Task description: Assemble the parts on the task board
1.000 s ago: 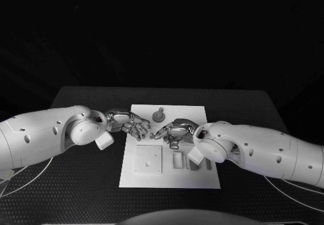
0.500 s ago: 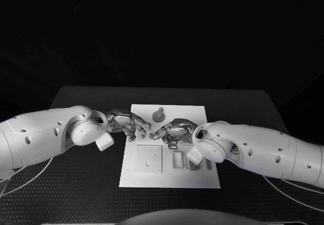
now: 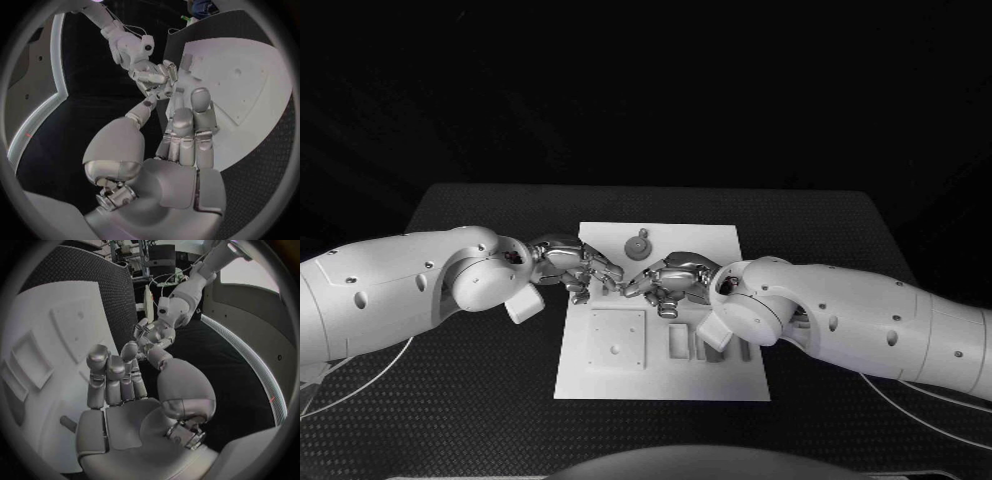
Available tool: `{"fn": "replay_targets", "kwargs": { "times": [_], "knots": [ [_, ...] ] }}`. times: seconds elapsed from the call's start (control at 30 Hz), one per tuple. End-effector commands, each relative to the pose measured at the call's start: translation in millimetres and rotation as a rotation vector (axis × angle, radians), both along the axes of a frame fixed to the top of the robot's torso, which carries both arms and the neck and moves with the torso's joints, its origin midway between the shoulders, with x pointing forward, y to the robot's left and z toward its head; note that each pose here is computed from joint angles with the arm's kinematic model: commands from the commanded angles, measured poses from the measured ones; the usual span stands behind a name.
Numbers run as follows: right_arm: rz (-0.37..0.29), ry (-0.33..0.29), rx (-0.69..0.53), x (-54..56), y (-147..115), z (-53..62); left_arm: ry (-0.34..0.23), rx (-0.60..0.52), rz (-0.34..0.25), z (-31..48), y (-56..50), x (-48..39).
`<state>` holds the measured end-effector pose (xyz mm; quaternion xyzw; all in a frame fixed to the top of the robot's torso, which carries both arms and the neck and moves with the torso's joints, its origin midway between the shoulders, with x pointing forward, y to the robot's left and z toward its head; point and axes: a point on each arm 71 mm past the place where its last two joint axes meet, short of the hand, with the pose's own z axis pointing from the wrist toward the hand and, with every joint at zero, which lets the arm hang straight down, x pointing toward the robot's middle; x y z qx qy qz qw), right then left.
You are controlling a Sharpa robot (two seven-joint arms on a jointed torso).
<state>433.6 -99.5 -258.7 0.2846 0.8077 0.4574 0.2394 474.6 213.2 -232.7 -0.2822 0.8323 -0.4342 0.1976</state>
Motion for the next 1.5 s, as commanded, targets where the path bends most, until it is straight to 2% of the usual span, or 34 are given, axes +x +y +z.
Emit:
{"fn": "replay_targets", "kwargs": {
  "times": [0.03,0.37,0.57,1.5],
  "knots": [
    [0.019,-0.006,0.011,-0.7,1.5,0.8,-0.016,-0.003,-0.012,1.0,-1.9,-0.1],
    [0.011,-0.012,0.008,2.5,0.0,1.2,-0.007,-0.026,-0.055,1.5,-4.9,-1.8],
    [0.012,-0.011,0.007,3.1,-0.2,0.8,-0.001,-0.058,-0.038,2.7,-6.3,-1.2],
    [0.019,-0.016,0.011,3.6,2.2,2.2,-0.006,-0.052,-0.073,2.4,-8.9,-3.4]
  ]
}}
